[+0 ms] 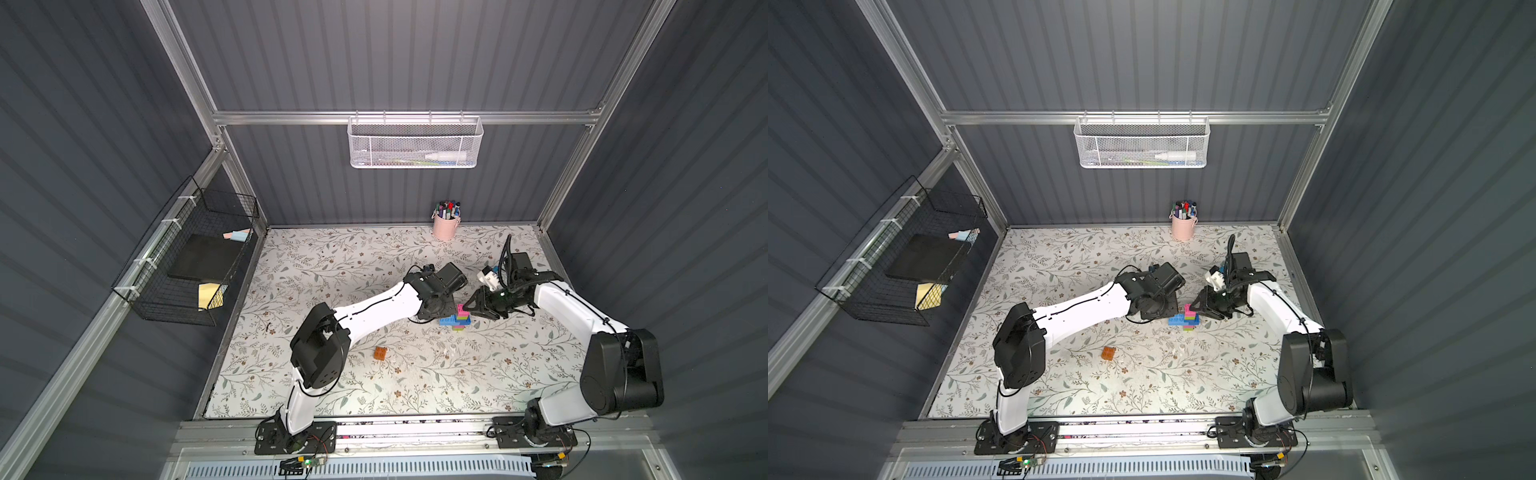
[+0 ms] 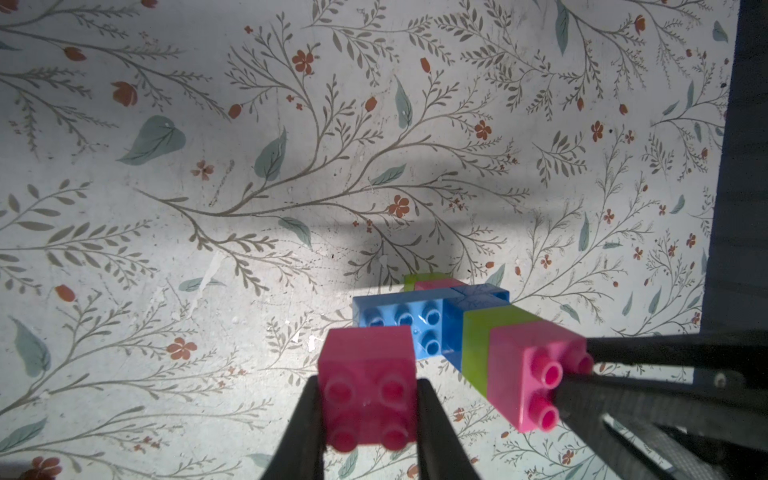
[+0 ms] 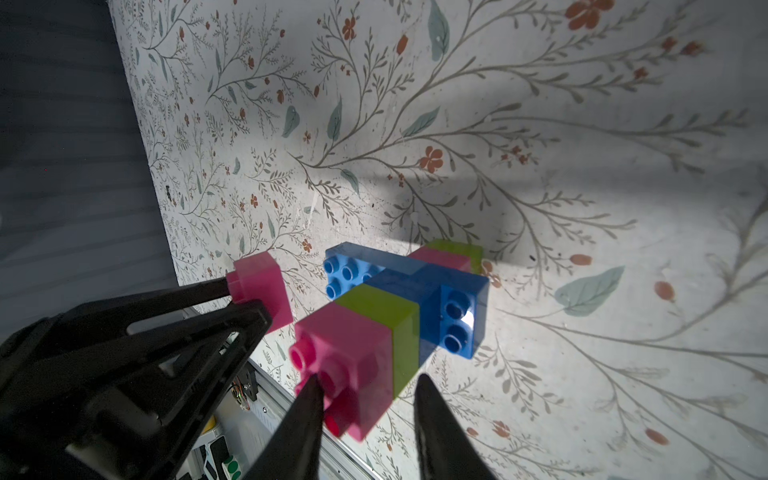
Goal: Assemble the number 4 with lego
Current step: Assemble the lego brick with the lego brick.
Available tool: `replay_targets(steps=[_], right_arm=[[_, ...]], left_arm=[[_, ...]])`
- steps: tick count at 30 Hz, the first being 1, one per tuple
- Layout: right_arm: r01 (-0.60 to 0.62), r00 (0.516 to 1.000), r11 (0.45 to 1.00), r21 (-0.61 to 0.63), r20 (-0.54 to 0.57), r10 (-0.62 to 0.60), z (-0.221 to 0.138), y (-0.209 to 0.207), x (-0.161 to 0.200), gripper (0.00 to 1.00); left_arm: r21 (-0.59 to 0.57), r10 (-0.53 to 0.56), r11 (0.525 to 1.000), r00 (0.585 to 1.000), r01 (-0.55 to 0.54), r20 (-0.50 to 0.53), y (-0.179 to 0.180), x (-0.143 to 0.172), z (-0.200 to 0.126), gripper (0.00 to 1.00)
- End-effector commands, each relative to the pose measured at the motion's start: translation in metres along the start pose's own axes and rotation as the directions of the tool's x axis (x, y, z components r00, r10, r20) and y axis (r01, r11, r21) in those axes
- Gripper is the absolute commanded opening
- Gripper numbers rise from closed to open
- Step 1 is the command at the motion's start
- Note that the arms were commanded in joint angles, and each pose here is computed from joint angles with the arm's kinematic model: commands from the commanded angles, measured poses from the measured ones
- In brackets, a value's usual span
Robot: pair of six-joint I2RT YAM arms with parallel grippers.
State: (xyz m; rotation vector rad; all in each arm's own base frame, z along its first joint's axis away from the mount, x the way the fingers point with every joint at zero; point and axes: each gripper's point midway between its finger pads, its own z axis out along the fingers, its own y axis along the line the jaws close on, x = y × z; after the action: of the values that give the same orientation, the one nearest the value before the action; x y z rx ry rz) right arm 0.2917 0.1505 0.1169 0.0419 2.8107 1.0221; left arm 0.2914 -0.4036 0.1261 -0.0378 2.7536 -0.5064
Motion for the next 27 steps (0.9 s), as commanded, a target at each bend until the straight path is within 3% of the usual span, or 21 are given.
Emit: replay_targets(steps=[1, 27], right_arm=[[-0.013, 1.000, 1.000, -0.019, -0.022, 0.012, 0.009, -0.001, 0.004, 0.36], [-0.034, 0.999, 0.999, 0.014, -0.010, 0.034, 0.018, -0.010, 0.017, 0.32]], left_arm=[[-0.007, -0.007, 1.000, 1.000, 0.008, 0.011, -0.002, -0.001, -0.008, 0.12], [-0.034, 0.007, 0.999, 1.000, -0.006, 0.009, 0.010, 0.003, -0.013, 0.12]])
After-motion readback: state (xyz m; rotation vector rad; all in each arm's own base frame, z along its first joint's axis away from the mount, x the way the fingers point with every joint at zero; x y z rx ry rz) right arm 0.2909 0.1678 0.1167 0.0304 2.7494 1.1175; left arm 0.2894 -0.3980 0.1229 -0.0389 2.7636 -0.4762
